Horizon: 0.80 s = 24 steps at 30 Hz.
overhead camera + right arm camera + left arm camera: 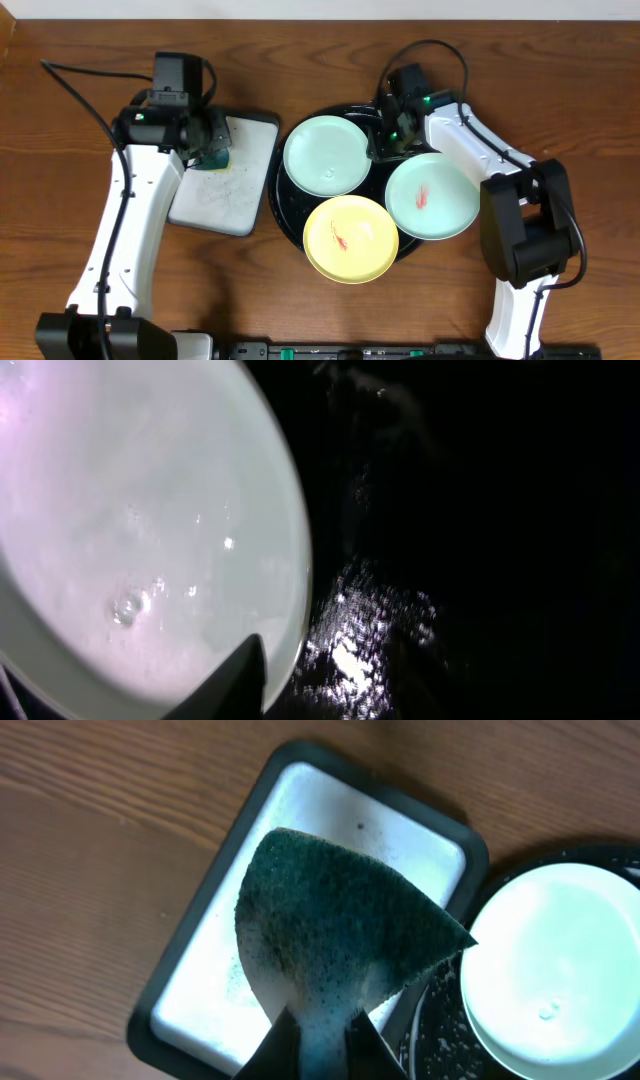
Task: Clean dirty plates on tray and stack at the side
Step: 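Move the sponge back to the soapy tray with the left gripper, then lift the cleaned pale green plate with the right gripper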
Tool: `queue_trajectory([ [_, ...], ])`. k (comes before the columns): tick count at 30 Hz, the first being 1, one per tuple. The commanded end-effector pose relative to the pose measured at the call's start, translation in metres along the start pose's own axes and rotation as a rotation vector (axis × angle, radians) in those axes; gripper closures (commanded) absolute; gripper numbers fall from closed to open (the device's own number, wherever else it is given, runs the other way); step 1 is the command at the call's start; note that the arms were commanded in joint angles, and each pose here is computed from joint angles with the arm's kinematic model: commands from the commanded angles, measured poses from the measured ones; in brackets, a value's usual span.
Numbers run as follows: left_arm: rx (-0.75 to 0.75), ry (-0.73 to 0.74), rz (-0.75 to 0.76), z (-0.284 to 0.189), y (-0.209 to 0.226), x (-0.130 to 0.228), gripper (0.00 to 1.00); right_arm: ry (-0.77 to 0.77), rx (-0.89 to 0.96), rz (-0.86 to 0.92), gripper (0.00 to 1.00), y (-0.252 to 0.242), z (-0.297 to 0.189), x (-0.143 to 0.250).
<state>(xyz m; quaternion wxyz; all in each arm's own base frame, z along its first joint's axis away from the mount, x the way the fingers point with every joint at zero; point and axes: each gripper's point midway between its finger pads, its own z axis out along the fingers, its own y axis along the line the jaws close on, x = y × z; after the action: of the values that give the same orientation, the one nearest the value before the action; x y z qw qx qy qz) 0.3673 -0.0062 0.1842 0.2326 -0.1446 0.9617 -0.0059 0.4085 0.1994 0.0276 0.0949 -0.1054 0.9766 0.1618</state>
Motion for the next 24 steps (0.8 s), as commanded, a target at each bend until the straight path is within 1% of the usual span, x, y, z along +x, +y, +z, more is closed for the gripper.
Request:
queue_trajectory([
  [1,0.049,0.06,-0.033,0.011,-0.001,0.013,0.93,-0.02,0.04,0.032,0.68,0.004,0.006,0.001],
  [4,0.047,0.09,-0.006,0.02,0.002,0.022,0.93,-0.033,0.037,0.043,0.7,0.008,0.014,0.001],
  [9,0.025,0.162,0.02,0.046,0.006,0.043,0.92,-0.012,0.043,0.055,0.8,0.006,0.028,0.007],
  [10,0.02,0.178,0.023,0.052,0.008,0.048,0.93,-0.007,0.044,0.056,0.85,0.006,0.03,0.008],
  [11,0.015,0.195,0.024,0.058,0.009,0.053,0.93,-0.006,0.044,0.056,0.99,0.006,0.03,0.008],
  [13,0.006,0.225,0.024,0.068,0.011,0.063,0.93,-0.014,0.045,0.059,0.99,0.004,0.026,0.006],
  [16,-0.008,0.264,0.021,0.078,0.015,0.073,0.93,-0.069,0.075,0.065,0.99,-0.001,0.002,-0.009],
  [20,-0.014,0.266,0.005,0.082,0.021,0.071,0.93,-0.195,0.154,-0.003,0.99,0.0,-0.051,-0.034],
  [24,-0.015,0.251,-0.01,0.083,0.025,0.067,0.93,-0.305,0.245,-0.044,0.99,0.001,-0.097,-0.044],
])
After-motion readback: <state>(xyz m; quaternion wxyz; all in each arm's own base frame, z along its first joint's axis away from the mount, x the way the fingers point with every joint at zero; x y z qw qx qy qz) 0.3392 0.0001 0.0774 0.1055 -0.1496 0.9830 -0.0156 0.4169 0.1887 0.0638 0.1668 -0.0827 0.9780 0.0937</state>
